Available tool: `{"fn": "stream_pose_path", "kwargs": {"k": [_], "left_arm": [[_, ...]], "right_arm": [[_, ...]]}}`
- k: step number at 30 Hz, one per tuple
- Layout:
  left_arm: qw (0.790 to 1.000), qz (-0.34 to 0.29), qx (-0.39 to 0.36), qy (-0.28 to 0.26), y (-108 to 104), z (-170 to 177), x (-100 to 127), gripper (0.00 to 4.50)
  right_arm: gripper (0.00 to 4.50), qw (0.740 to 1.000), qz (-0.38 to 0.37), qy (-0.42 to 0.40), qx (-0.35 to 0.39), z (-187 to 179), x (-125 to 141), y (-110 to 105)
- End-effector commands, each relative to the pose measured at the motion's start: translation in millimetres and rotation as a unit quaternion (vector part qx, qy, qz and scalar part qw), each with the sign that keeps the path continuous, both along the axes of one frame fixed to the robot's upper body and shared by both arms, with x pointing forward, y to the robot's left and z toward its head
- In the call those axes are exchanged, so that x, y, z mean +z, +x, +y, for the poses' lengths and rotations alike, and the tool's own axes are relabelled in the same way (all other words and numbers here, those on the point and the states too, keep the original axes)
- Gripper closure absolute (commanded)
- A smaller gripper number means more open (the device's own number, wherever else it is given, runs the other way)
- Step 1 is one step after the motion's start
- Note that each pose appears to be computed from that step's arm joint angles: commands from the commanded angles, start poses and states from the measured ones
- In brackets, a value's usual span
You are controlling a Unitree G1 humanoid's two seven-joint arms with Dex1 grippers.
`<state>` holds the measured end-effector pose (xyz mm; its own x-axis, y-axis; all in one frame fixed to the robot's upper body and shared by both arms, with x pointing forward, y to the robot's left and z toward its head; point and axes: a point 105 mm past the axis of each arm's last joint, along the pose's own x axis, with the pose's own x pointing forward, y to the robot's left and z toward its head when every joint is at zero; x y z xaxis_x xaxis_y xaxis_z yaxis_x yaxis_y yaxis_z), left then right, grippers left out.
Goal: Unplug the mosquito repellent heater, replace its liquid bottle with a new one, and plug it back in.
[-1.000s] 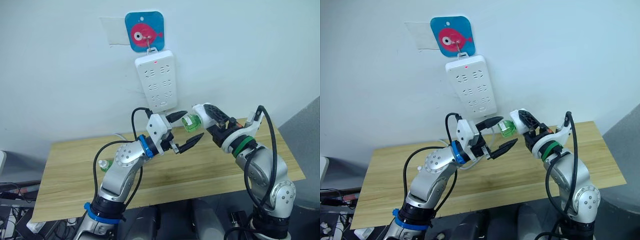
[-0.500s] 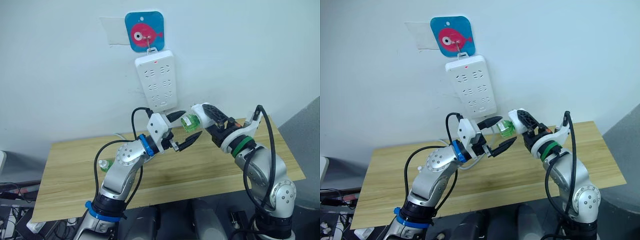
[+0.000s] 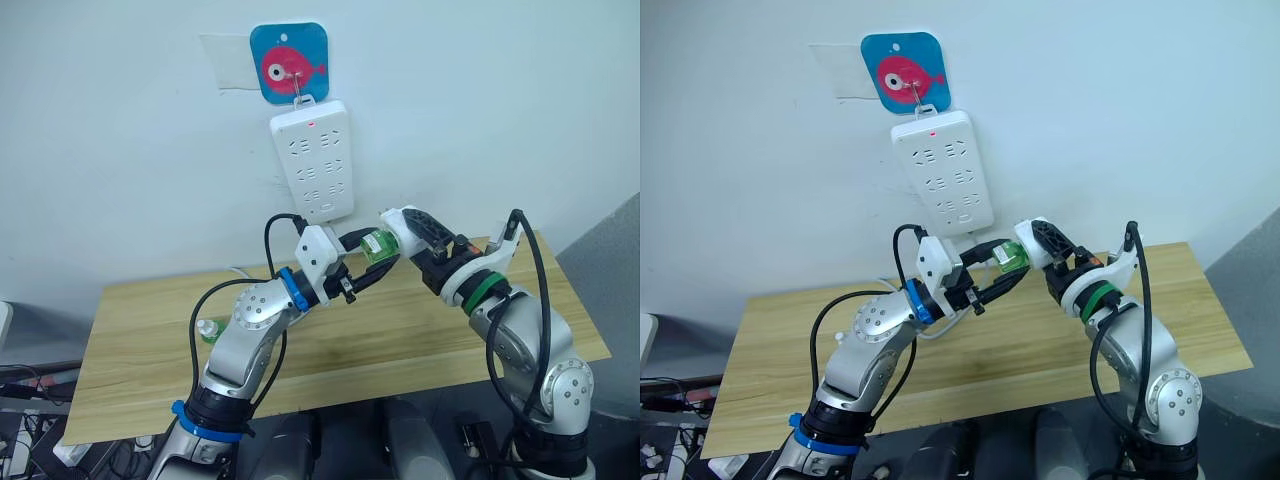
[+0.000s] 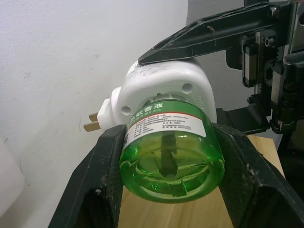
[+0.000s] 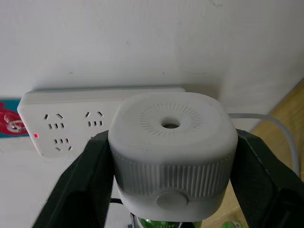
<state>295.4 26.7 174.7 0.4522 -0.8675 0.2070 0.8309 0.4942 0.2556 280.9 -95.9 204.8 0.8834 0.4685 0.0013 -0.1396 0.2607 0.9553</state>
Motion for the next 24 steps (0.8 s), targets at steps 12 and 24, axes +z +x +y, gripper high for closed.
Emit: {"fn": "stream_pose_path", "kwargs": {"k": [12,24], "left_arm": [[0.974,-0.122,-0.166,0.093,-21.8,4.9,3.0,2.23],[0.965,-0.166,-0.172,0.107,-24.9,-2.7,2.4,2.23]], "right_arm": [[0.02,0.912,-0.069,-0.1,0.393,-40.8,-17.4,-15.5],[0.02,0.879,-0.041,-0.084,0.468,-30.6,-7.3,-10.8]]}}
